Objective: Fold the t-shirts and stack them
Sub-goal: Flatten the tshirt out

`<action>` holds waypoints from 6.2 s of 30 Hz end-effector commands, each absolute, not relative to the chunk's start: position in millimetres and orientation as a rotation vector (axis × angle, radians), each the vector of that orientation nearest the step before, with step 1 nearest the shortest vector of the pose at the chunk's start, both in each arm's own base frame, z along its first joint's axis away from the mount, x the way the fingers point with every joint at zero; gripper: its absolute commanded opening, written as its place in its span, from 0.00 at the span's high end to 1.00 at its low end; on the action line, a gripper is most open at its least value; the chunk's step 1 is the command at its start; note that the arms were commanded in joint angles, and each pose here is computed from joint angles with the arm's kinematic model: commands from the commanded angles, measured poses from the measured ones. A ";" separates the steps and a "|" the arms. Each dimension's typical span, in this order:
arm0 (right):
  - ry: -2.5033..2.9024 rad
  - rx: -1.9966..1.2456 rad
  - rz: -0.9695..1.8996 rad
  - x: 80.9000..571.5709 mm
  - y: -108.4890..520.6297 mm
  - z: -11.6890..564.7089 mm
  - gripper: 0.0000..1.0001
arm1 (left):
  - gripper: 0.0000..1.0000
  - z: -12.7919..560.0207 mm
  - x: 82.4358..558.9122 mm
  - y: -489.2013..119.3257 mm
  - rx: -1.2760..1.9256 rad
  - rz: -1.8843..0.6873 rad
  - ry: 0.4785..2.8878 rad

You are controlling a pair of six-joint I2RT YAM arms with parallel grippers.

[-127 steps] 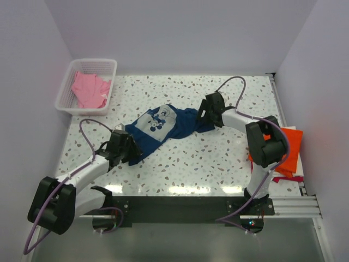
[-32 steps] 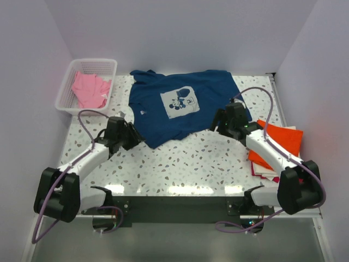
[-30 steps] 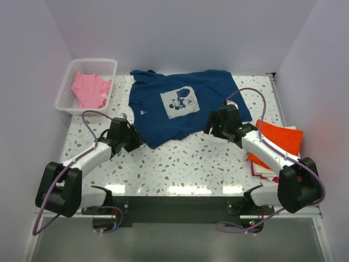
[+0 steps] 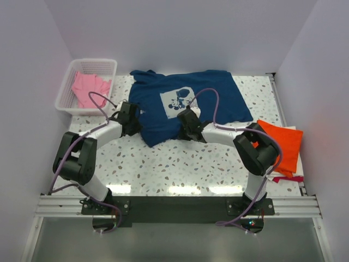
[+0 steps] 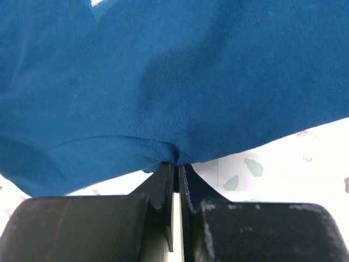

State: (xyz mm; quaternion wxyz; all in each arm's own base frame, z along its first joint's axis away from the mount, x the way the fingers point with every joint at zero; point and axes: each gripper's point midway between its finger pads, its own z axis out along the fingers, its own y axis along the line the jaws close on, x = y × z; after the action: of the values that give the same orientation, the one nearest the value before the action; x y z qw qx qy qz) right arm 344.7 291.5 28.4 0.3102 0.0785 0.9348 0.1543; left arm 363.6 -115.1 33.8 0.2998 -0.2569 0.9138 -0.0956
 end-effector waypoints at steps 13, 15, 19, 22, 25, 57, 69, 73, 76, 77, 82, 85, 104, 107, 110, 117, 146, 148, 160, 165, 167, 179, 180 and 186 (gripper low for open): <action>2.475 -0.062 0.620 317.9 301.9 122.4 0.93 | 1.00 132.8 415.2 -47.7 -0.568 -0.183 2.285; 2.514 -0.050 0.577 331.1 300.2 108.8 0.84 | 0.95 135.8 428.2 -59.5 -0.517 -0.247 2.323; 2.537 -0.050 0.531 353.6 298.7 90.6 0.51 | 0.55 127.7 439.9 -82.2 -0.424 -0.379 2.361; 2.544 -0.047 0.483 361.2 294.0 78.9 0.42 | 0.43 141.9 434.9 -92.5 -0.392 -0.471 2.306; 2.559 -0.045 0.454 355.6 285.5 75.9 0.42 | 0.43 145.7 410.3 -93.2 -0.413 -0.501 2.290; 2.344 -0.534 0.071 291.8 368.9 40.2 0.43 | 0.66 28.1 354.8 -115.1 -0.577 -0.399 2.457; 2.301 -0.676 0.170 282.2 374.3 91.8 1.00 | 1.00 90.3 355.6 -119.2 -0.451 -0.453 2.386; 2.310 -0.748 0.362 260.4 375.2 136.5 1.00 | 1.00 119.8 342.9 -117.0 -0.384 -0.451 2.396; 2.317 -0.736 0.552 252.8 369.5 160.2 1.00 | 1.00 148.1 342.9 -117.6 -0.338 -0.472 2.355; 2.331 -0.745 0.643 247.8 371.9 163.4 1.00 | 1.00 151.1 342.9 -117.8 -0.334 -0.478 2.354; 2.452 -0.635 0.711 274.1 357.9 135.0 0.73 | 0.62 144.7 352.0 -122.4 -0.318 -0.522 2.388; 2.514 -0.583 0.678 283.2 353.2 112.6 0.60 | 0.46 134.4 352.2 -124.7 -0.319 -0.540 2.394; 2.371 -0.611 0.457 256.0 361.0 112.6 0.58 | 0.61 62.0 261.2 -136.7 -0.413 -0.689 2.452; 2.394 -0.589 0.440 257.0 361.8 102.8 0.59 | 0.58 55.0 255.1 -147.7 -0.380 -0.686 2.485; 2.380 -0.568 0.429 259.1 359.7 108.4 0.60 | 0.56 49.9 254.8 -154.3 -0.392 -0.668 2.493; 2.331 -0.509 0.379 265.3 344.4 128.7 0.61 | 0.54 36.7 256.1 -167.3 -0.398 -0.575 2.535; 2.355 -0.479 0.428 240.1 309.2 138.2 0.62 | 1.00 59.9 208.9 -131.2 -0.447 -0.347 2.572; 2.361 -0.478 0.443 237.1 309.7 134.9 0.62 | 1.00 60.9 195.2 -122.8 -0.522 -0.330 2.584; 2.411 -0.421 0.363 231.5 290.1 115.5 0.61 | 0.94 72.5 163.6 -112.6 -0.686 -0.382 2.582; 2.402 -0.232 0.154 258.7 241.1 120.9 0.58 | 0.87 81.2 173.9 -105.1 -0.628 -0.283 2.578; 2.437 -0.170 0.155 264.5 220.3 114.0 0.58 | 0.87 87.6 180.0 -98.7 -0.615 -0.235 2.550; 2.446 0.148 0.210 306.3 153.0 112.8 0.55 | 0.68 129.5 255.4 -92.1 -0.547 -0.257 2.383; 2.447 0.141 0.230 307.2 157.6 112.9 0.55 | 0.67 121.0 263.1 -93.2 -0.563 -0.230 2.403; 2.459 0.133 0.216 301.6 159.6 102.1 0.51 | 0.65 89.3 304.3 -113.5 -0.696 -0.286 2.389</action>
State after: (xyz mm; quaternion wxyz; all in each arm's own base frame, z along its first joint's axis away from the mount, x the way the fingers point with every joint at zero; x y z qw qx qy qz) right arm 297.6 154.0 100.7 0.3171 0.0438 0.9447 0.0706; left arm 266.4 -101.9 85.4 0.2753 -0.2303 0.9303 -0.0760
